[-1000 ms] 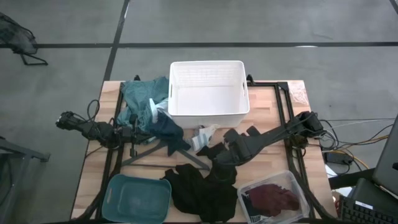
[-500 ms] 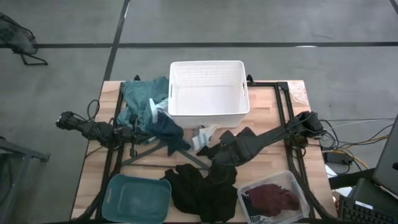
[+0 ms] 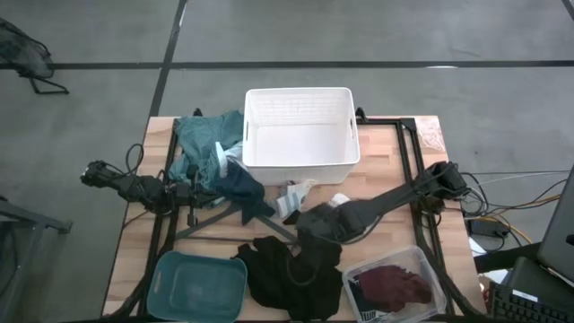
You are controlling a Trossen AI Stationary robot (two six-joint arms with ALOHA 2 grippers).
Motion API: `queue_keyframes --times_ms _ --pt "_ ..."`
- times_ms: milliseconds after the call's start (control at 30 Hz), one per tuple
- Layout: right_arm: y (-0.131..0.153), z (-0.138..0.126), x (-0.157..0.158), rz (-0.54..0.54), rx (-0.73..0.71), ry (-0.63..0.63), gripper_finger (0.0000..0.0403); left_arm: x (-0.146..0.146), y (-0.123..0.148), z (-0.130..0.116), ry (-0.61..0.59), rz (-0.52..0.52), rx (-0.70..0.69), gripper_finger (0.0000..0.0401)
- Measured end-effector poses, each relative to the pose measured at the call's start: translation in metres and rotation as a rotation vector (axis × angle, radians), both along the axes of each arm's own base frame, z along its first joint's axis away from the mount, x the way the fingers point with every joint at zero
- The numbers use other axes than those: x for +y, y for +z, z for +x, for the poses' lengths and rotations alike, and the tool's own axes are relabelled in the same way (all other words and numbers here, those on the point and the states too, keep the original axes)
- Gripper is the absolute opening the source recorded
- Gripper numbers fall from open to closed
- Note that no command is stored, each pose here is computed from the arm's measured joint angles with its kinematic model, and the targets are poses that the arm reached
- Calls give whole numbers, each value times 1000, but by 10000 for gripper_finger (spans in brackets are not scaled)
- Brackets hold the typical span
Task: Pick & Place Cloths
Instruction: Put the black shirt into the white laundry bin
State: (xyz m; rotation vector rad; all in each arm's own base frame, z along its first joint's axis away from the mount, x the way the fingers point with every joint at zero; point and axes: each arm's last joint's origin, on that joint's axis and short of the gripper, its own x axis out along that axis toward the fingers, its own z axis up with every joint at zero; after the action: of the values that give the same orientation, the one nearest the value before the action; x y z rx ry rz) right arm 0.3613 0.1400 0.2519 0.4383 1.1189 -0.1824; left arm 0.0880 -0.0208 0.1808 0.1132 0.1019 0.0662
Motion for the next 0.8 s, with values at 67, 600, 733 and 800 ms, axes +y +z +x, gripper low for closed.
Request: queue_keyframes --times_ms 67,600,733,800 --pt "3 3 10 94 -37 75 199 0 0 0 0 0 -1 12" --pt "-53 16 47 202 72 151 208 0 -1 0 0 4 10 12" --pt "-69 20 51 235 113 172 210 0 -1 0 0 5 13 12" --pt "-76 22 52 227 127 176 200 0 -1 0 0 5 14 12"
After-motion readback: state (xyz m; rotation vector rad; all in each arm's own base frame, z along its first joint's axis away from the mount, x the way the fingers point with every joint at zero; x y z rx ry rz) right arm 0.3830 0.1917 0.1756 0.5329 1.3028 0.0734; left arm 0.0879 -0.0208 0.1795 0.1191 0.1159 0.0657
